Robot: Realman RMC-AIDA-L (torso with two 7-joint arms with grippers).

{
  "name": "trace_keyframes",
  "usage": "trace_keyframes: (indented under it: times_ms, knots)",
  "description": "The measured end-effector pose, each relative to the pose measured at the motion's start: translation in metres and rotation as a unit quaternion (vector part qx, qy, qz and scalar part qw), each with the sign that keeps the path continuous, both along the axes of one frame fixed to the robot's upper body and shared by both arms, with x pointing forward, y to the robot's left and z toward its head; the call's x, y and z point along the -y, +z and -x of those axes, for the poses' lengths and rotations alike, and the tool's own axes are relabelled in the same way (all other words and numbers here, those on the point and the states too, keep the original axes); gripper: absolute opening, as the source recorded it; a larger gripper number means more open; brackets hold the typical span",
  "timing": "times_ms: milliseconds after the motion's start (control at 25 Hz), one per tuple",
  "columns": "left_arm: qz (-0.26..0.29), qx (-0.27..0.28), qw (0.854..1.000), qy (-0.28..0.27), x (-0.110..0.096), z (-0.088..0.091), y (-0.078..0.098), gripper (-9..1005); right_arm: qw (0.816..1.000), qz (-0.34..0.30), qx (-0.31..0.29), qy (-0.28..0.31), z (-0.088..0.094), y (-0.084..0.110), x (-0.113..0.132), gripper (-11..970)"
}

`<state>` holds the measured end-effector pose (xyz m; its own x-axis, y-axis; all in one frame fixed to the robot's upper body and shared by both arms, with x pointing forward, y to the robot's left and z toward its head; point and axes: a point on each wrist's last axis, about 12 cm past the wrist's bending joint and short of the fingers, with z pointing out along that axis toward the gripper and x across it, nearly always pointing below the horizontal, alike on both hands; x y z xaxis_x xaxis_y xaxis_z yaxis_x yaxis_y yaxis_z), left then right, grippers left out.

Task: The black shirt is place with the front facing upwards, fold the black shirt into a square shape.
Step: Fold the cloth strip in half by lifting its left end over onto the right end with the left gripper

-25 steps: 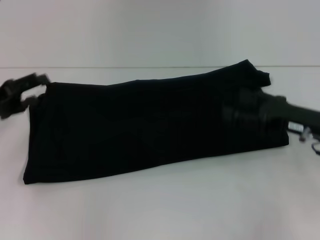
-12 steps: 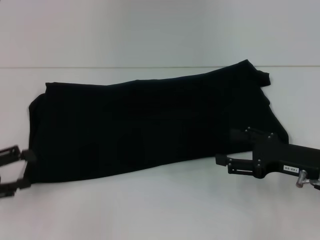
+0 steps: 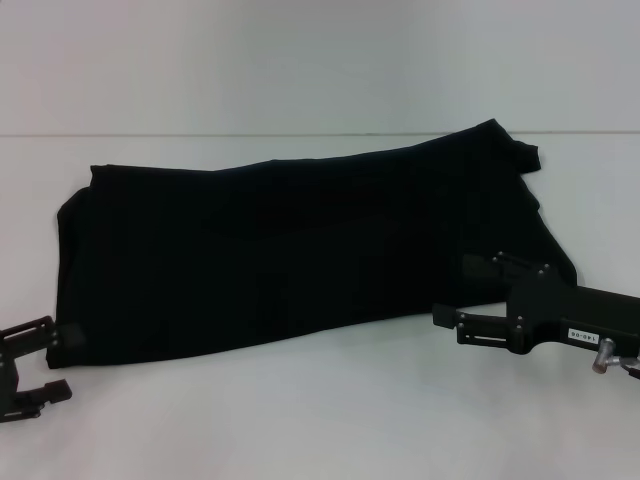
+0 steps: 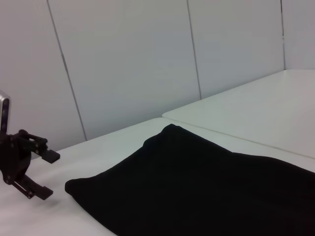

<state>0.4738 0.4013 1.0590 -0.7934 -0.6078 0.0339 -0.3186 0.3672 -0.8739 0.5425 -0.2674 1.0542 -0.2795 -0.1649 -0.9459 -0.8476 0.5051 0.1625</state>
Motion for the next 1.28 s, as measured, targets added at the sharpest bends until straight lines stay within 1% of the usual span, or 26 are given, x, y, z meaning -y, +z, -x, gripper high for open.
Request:
trace_keyframes:
  times_ms: [440, 840, 1120, 1280]
  knots:
    - [-0.011, -0.001, 1.000, 0.022, 0.002, -0.016, -0.003, 874, 1.000, -0.001, 0.001, 0.003, -0.002, 0.001, -0.003, 940]
    - [-0.028, -0.015, 0.999, 0.024, -0.004, -0.015, -0.005, 875, 1.000, 0.002, -0.001, 0.002, -0.003, 0.000, -0.003, 940]
    - [-0.045, -0.014, 0.998, 0.031, -0.005, -0.021, -0.006, 874, 1.000, 0.001, -0.005, 0.002, -0.002, -0.001, -0.004, 941]
    - [-0.050, -0.016, 0.998, 0.032, 0.000, -0.028, -0.008, 873, 1.000, 0.000, -0.006, 0.004, -0.002, -0.001, -0.005, 936]
